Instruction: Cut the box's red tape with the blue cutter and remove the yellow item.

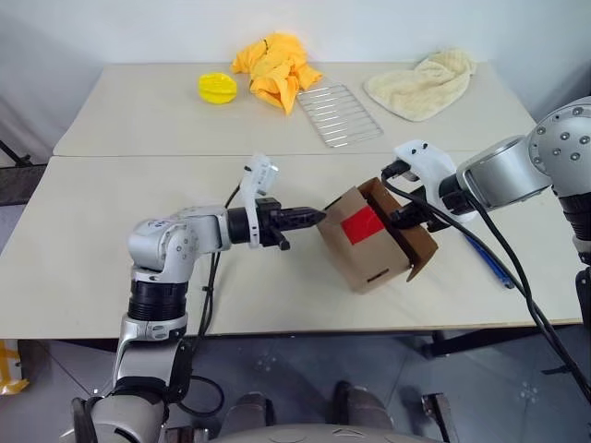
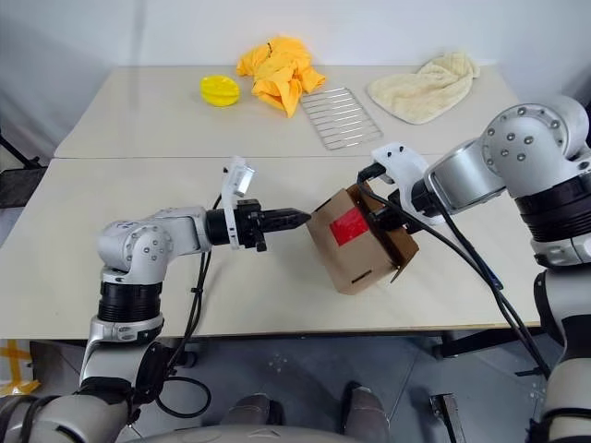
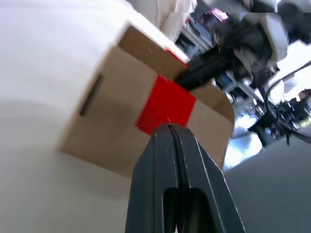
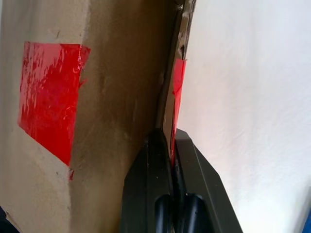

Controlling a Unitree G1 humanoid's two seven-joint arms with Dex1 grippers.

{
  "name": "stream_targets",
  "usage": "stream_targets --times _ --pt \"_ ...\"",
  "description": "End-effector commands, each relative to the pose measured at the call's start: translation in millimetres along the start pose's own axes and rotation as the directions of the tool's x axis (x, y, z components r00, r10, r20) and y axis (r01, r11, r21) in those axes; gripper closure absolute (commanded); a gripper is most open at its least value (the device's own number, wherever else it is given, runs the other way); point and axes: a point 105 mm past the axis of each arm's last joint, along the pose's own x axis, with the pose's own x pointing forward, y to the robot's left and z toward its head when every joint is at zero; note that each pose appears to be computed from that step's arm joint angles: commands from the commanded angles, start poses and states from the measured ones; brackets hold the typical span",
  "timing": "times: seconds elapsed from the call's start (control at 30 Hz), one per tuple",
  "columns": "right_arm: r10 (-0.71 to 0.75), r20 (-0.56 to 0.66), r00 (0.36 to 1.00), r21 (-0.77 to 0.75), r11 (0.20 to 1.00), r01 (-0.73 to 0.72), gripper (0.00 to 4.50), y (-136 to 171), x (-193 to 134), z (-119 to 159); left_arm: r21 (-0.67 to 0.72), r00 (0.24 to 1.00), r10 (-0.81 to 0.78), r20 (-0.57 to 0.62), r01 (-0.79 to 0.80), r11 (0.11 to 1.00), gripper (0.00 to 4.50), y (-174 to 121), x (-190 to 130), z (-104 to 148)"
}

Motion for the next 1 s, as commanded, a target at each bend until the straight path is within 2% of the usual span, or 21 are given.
stream_targets --times 0.03,0.17,0.53,0.83,1.0 --pt "-0.016 0.039 0.999 -0.029 0.999 0.017 4.49 -0.1 -12.2 8.2 0.043 0.994 -0.050 -0.094 0.055 0.998 4.50 -9.6 17.3 -22.5" --pt "-0.005 0.054 0.999 -0.032 0.999 0.007 4.49 1.0 -18.5 11.9 0.075 0.986 -0.016 -0.163 0.028 0.997 4.50 2.7 29.6 -42.9" --pt "0.085 0.046 0.995 -0.083 0.993 -0.081 4.49 20.4 -33.0 12.7 0.148 0.984 0.081 -0.162 -0.057 0.987 4.50 29.8 38.1 -46.1" --pt "0.123 0.009 0.992 -0.059 0.991 -0.122 4.49 30.7 -13.0 3.7 0.176 0.981 0.136 -0.136 -0.111 0.978 4.50 44.7 47.2 -45.0" --pt "0.073 -0.011 0.997 -0.037 0.997 -0.073 4.49 22.9 -4.2 -6.2 0.195 0.976 0.163 -0.144 -0.134 0.972 4.50 51.0 44.1 -47.9"
